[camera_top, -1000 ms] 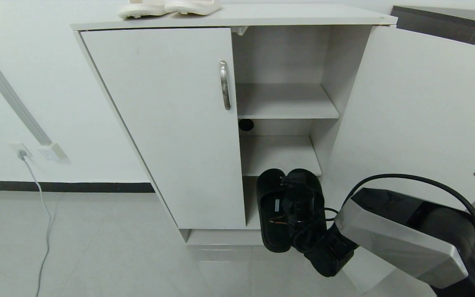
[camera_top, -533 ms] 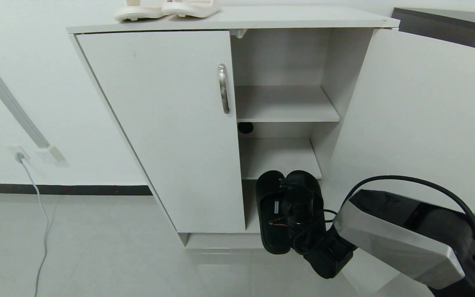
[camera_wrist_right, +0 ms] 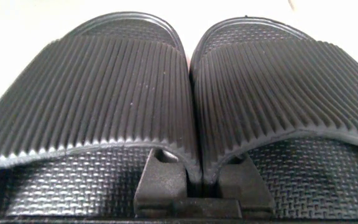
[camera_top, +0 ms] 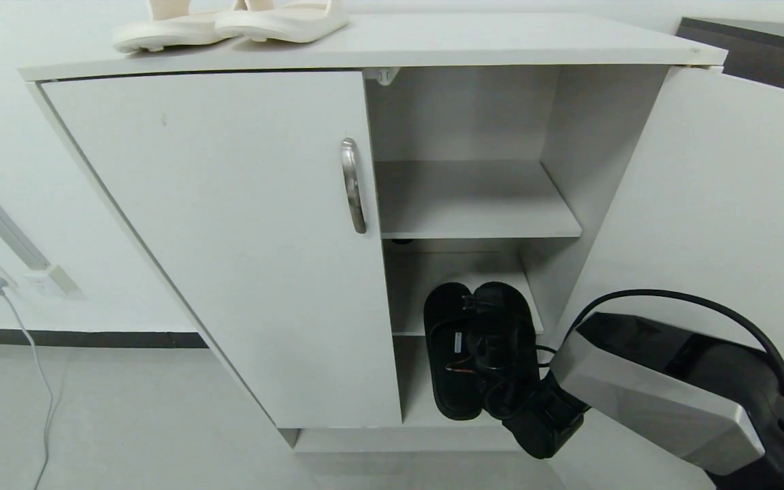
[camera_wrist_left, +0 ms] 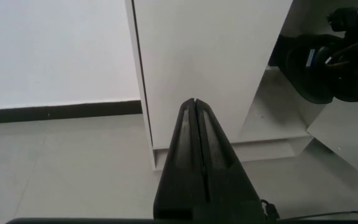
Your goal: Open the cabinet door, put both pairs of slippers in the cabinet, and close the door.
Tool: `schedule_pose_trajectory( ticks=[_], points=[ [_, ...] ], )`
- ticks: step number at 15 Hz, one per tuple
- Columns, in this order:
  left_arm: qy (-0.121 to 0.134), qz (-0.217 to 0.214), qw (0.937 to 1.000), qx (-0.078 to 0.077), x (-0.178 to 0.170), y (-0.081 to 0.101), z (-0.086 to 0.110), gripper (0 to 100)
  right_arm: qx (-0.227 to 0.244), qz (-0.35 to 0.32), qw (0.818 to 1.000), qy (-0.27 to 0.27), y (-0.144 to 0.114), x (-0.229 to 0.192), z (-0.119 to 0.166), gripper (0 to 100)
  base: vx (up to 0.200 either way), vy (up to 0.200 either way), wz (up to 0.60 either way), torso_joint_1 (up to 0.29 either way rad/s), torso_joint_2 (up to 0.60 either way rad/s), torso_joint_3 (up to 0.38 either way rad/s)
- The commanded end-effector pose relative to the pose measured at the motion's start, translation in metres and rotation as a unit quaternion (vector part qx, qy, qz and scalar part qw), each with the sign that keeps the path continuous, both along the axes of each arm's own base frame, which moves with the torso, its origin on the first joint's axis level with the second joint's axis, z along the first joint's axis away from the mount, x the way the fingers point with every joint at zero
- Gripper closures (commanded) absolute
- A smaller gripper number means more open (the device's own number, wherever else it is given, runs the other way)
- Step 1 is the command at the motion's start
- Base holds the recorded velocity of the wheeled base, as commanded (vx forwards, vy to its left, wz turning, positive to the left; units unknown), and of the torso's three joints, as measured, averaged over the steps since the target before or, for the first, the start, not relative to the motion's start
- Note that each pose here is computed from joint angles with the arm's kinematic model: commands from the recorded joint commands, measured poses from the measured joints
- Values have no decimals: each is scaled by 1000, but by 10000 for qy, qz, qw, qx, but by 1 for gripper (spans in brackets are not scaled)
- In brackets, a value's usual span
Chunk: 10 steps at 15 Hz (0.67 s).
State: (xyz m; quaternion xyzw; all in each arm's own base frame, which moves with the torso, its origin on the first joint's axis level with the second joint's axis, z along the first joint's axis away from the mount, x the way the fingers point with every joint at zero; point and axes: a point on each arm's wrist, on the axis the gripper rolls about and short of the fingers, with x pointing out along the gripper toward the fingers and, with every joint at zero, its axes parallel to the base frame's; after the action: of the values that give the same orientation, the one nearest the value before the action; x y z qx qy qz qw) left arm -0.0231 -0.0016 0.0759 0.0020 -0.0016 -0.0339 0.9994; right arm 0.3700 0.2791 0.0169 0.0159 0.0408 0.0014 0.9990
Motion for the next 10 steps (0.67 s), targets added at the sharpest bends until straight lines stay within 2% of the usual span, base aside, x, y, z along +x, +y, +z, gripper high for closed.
schedule_pose_trajectory(
  ticks=[1, 7, 10],
  points=[
    [7, 2, 10000, -4, 0, 0, 0, 100, -8, 20, 10000, 2, 0, 0, 0, 100, 0, 0, 0, 0, 0, 0],
    [7, 2, 10000, -4, 0, 0, 0, 100, -63, 73, 9999, 111, -2, 26, 8, 100, 0, 0, 0, 0, 0, 0],
    [7, 2, 10000, -4, 0, 0, 0, 100, -85, -88, 9998, 151, 0, 60, 10, 100, 0, 0, 0, 0, 0, 0]
  ],
)
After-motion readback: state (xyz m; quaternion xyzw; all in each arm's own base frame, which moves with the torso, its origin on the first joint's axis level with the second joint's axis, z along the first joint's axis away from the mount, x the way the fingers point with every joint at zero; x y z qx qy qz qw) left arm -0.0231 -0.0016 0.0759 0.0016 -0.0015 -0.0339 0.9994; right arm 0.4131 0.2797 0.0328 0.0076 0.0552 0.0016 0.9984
